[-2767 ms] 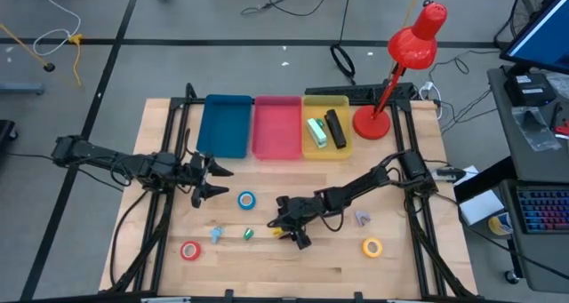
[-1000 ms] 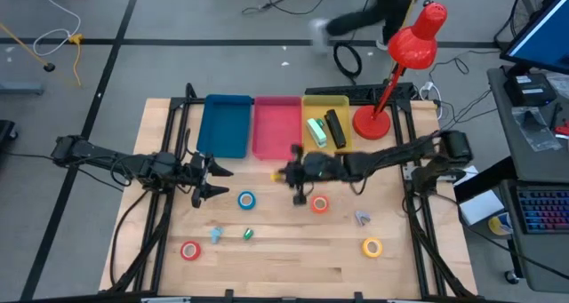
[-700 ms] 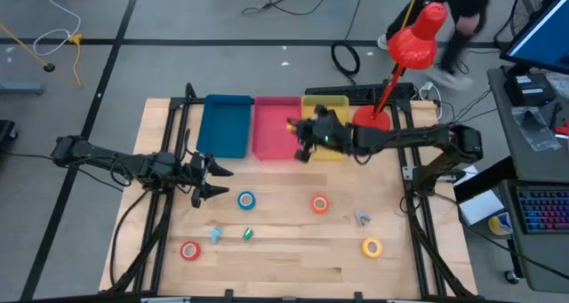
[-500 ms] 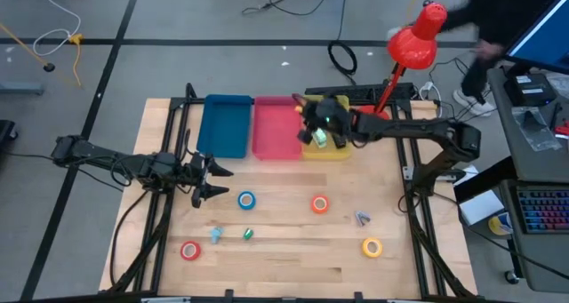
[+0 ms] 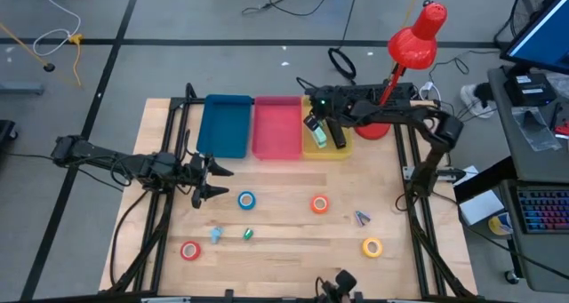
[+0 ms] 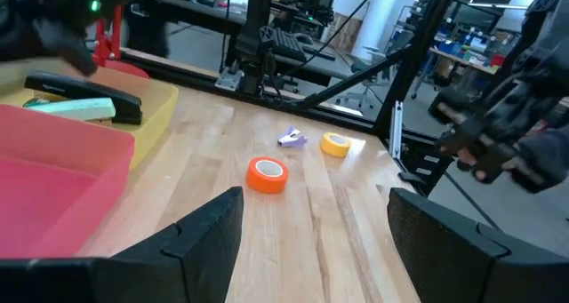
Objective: Pick and place Stapler, Stapler remover, tape
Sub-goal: Put the yellow stapler into the yellow bin
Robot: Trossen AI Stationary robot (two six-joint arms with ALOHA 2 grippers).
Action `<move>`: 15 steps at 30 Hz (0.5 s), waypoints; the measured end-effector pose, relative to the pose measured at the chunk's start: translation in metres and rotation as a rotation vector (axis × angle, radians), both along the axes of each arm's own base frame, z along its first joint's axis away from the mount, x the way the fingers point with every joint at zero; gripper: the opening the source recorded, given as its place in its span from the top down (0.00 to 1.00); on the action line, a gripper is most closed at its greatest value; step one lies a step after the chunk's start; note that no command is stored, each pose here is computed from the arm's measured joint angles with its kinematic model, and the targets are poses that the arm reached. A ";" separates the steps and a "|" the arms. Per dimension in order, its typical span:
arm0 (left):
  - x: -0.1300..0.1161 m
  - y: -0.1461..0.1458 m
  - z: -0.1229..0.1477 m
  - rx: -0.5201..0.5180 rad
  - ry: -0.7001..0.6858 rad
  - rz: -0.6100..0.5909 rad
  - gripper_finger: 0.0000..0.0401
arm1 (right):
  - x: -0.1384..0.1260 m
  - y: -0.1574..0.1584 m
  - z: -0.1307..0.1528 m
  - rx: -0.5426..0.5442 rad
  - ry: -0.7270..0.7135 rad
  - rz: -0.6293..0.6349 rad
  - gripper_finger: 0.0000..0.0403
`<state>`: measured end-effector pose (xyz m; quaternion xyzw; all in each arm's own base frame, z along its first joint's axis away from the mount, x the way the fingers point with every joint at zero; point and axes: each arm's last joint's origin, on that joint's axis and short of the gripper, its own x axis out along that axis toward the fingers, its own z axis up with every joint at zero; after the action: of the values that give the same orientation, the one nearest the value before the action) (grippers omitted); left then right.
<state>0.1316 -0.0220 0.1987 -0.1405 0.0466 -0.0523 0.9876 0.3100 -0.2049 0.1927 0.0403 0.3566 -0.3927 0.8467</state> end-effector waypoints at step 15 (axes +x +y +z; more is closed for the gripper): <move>0.000 0.000 0.000 -0.001 0.000 0.000 0.32 | -0.005 -0.013 -0.037 0.102 0.085 -0.070 0.84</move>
<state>0.1316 -0.0221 0.1987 -0.1411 0.0468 -0.0524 0.9875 0.3055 -0.2175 0.1555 0.0789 0.4102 -0.4051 0.8133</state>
